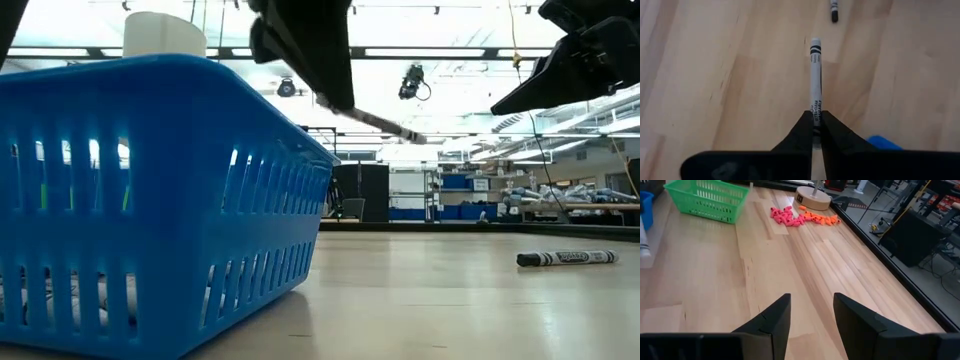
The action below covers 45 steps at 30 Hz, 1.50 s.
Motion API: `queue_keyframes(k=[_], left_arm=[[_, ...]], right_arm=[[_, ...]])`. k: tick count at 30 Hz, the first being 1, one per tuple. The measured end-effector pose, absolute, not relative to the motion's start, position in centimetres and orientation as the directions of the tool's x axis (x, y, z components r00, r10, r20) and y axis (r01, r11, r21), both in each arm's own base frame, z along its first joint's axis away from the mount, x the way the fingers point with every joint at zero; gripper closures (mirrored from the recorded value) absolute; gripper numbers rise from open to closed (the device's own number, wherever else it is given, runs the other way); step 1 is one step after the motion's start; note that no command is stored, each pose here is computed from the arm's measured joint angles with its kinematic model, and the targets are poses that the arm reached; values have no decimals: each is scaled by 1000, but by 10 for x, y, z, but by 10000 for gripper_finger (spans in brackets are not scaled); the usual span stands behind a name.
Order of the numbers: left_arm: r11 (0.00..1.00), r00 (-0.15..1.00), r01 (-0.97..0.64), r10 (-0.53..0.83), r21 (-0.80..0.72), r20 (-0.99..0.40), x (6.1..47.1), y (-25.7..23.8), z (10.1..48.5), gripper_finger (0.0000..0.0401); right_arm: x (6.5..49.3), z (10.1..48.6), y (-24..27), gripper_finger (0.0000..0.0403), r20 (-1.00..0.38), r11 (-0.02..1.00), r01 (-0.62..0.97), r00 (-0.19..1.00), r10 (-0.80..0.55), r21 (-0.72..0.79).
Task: Sort crayons
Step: Put the white crayon into the left blue basket, then put the black crayon into the green basket
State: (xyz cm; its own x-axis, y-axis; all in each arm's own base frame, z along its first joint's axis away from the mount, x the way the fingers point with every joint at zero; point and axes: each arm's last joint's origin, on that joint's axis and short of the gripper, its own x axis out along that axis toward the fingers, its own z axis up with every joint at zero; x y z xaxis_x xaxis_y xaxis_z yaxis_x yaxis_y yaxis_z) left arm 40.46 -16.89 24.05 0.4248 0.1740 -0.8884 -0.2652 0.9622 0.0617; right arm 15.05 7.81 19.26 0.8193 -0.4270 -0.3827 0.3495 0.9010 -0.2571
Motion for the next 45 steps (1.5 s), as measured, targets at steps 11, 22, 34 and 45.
queue_keyframes(k=[11, 22, 34, 45], left_arm=[[976, 288, -159, -97, -148, -953, 380, -202, 246, 387], [964, 142, -241, -78, -111, -987, 345, -230, 246, 386], [959, 168, -281, 21, -27, -986, 336, -237, 246, 274], [937, 248, -346, 138, 45, -959, 354, -212, 247, 222]], right_arm=[[152, 190, 79, 244, -391, 900, 344, 815, -428, -267], [152, 190, 80, 244, -401, 907, 331, 818, -413, -260], [153, 189, 81, 244, -418, 919, 306, 822, -387, -248], [153, 190, 81, 244, -413, 921, 308, 826, -383, -239]])
